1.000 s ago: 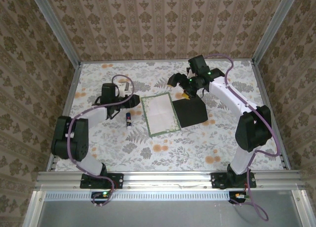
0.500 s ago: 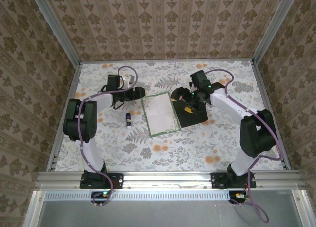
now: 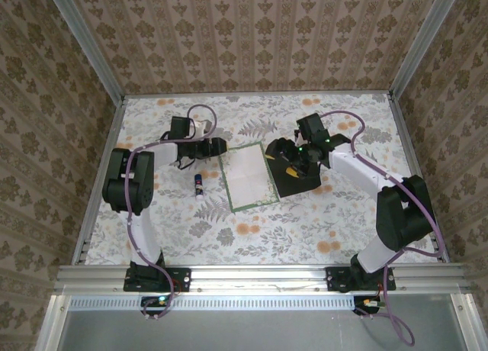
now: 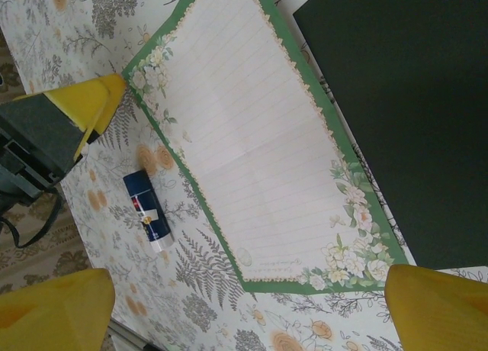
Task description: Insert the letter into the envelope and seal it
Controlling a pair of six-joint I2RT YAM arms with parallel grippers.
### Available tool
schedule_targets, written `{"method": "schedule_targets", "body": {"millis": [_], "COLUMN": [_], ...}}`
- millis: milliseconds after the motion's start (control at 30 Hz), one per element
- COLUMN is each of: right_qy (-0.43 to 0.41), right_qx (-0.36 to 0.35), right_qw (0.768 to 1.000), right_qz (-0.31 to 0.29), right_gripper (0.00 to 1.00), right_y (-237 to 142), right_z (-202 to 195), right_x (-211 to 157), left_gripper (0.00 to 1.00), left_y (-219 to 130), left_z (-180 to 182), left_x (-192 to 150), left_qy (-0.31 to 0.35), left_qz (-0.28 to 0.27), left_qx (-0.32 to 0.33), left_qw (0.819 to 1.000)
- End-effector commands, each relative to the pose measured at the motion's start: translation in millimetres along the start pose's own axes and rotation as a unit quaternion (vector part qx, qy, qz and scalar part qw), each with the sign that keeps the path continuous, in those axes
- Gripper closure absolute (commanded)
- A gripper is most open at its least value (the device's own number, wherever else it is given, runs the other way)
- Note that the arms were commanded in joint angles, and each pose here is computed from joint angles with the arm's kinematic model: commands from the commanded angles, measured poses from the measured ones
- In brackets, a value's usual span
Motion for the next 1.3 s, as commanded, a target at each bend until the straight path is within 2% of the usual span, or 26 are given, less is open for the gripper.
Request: {"method": "schedule_targets", "body": {"millis": [0,367,700,1067,1200,1267], "right_qy": [-0.001,0.001,0.005,0.005,0.004,0.003], "right_qx": [0.003,0.002,0.003,0.003,0.005,0.005], "right_qw": [1.000,1.000,1.000,1.000,1.000,1.000], "right_qz": [-0.012,-0.017,-0.020,-0.023,-0.024,-0.026], "right_gripper": [0.07,0.07,0.07,0.07,0.08,0.08], "right_y": [-5.8,-7.7,-7.8,-9.7,-11.0,-12.1], "right_z": [-1.1,-4.9,-7.4,-10.6,-10.6,-10.3], "right_x": [-0.8,1.6,4.1,5.6,6.1,7.0], "left_gripper": [0.31,0.34,0.56,0.70,0.80,0.96], "left_y": [6.8,19.0,22.1,27.4,29.5,29.1], "left_z": [0.4,2.3,-1.3,0.2,0.1,-0.6], "left_x": [2.3,1.2,4.7,0.7,0.3,1.0], "left_qy": [0.005,-0.001,-0.006,-0.010,-0.010,-0.010], "left_qz": [0.008,0.016,0.005,0.010,0.006,0.003], "left_qx": [-0.010,-0.011,-0.027,-0.030,-0.031,-0.033], "left_qw": [1.000,1.000,1.000,0.999,0.999,0.999]}}
Point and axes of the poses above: each hand's point on the last joint's axis, 136 mm out from that joint toward the fingers, its own y axis out along the fingers, its own z axis along the line the jaws close on, x = y × z, the point moved 6 cm from there along -y, back along the fingers, and after that the axes turned 3 degrees about y, right-handed, at the moved point
